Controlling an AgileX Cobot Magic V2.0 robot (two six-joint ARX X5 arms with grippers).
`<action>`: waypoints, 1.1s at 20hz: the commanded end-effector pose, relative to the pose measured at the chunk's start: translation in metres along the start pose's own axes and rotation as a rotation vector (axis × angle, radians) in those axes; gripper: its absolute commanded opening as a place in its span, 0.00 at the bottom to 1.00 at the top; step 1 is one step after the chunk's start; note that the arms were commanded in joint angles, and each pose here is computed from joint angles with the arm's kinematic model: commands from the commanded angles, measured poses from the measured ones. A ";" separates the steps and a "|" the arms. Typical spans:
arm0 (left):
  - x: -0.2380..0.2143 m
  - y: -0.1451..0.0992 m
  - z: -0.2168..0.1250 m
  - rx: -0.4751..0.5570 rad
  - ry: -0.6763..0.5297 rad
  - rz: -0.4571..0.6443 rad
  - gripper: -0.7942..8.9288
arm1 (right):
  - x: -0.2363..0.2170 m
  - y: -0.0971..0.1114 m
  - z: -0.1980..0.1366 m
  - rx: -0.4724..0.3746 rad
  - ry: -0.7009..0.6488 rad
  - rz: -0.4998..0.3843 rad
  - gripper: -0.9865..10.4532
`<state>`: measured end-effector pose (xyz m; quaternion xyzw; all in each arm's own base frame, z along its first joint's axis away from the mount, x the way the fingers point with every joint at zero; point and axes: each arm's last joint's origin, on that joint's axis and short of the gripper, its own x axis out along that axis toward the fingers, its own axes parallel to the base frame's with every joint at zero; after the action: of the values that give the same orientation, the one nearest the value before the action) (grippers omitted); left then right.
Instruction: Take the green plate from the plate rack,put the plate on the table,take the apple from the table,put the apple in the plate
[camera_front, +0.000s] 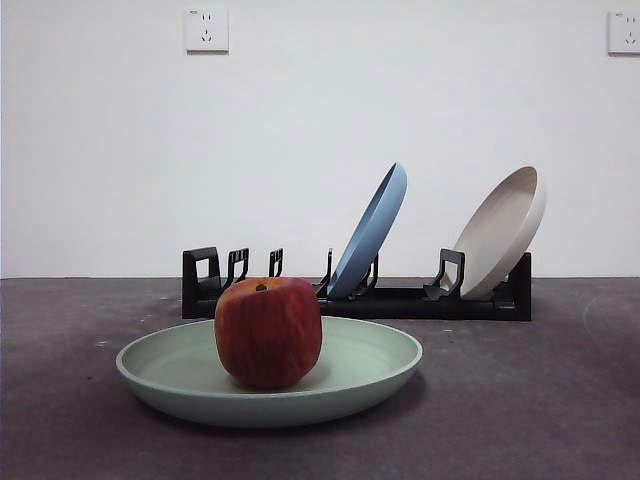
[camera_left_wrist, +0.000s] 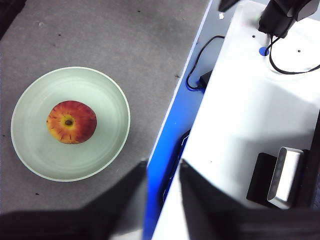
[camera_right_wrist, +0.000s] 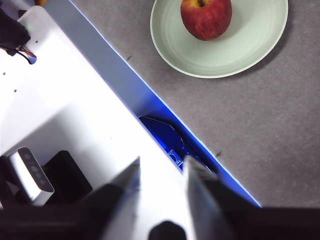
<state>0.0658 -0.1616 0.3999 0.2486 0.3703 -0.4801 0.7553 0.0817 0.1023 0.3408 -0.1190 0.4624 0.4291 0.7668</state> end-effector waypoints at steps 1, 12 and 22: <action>0.001 0.000 0.000 -0.008 0.004 0.004 0.08 | 0.001 0.000 -0.001 0.004 0.000 0.000 0.09; 0.001 0.000 0.002 -0.009 -0.015 0.005 0.08 | 0.001 0.000 -0.001 0.004 -0.004 -0.001 0.09; 0.001 0.001 0.002 0.000 -0.019 0.010 0.08 | 0.001 0.000 -0.001 0.004 -0.004 -0.001 0.09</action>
<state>0.0663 -0.1624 0.4006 0.2456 0.3651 -0.4797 0.7591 0.0810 0.1015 0.3413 -0.1186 0.4604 0.4296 0.7677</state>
